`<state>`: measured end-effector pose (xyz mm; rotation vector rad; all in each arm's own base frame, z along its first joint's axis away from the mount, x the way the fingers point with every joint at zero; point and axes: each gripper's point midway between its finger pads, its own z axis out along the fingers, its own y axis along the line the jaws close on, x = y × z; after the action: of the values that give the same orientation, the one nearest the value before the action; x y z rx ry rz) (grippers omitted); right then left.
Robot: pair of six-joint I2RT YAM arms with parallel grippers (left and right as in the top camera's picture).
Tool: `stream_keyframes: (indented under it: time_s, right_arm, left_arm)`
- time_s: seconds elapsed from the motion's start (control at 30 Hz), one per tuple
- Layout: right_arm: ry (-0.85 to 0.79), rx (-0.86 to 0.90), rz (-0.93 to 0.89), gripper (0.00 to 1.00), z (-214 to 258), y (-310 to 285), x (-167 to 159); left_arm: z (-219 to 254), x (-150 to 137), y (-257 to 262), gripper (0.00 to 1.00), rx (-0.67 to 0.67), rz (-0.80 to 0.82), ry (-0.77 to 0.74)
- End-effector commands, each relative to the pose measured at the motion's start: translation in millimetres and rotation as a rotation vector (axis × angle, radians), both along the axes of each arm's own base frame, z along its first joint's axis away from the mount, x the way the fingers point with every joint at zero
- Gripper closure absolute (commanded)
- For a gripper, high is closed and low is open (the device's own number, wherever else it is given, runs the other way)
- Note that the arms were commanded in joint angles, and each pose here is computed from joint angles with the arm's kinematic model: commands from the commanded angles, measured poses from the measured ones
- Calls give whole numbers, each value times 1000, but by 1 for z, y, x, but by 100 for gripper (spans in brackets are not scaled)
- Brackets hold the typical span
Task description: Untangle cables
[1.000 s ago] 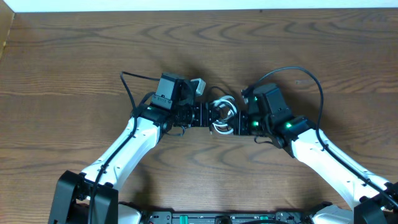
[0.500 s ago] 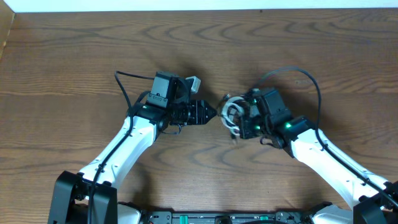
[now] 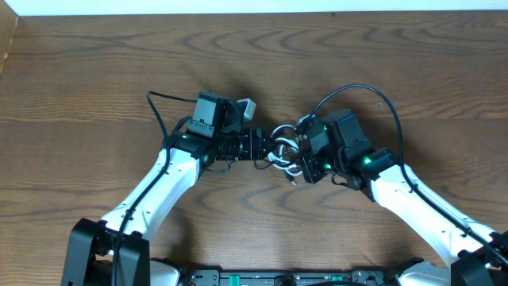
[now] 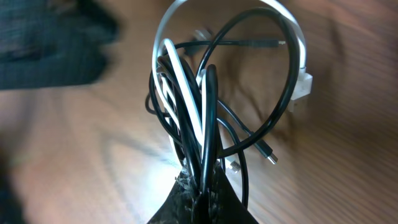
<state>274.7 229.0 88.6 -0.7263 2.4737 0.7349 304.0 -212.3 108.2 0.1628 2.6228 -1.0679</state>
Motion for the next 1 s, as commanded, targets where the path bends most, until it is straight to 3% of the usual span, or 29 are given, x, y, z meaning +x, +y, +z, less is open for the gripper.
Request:
stream_keyframes:
  time_s: [0.0,0.17,0.33,0.53,0.67,0.73,0.87,0.97]
  right_arm:
    - [-7,103,166,99,13,20,-18]
    - [-35,153,341,99,19,28,-38]
    - [-72,145,335,99,24,27,-34]
    - [-113,42,159,99,21,11,-7]
    - [-123,-38,20,99,15,-8,11]
    - [-116,-74,-66,99,12,-20,20]
    - [-108,-82,-134,99,12,-30,27]
    - [-75,-67,-289,99,12,-44,41]
  left_arm:
    - [9,10,-1,38,-4,5,-55]
    - [11,25,4,37,28,45,-120]
    - [6,22,7,38,44,49,-98]
    - [-10,-1,15,56,93,45,26]
    - [-19,-9,23,88,141,60,70]
    - [-21,-10,26,92,159,68,75]
    - [-22,-10,27,92,162,69,79]
    - [-25,-17,29,92,174,67,110]
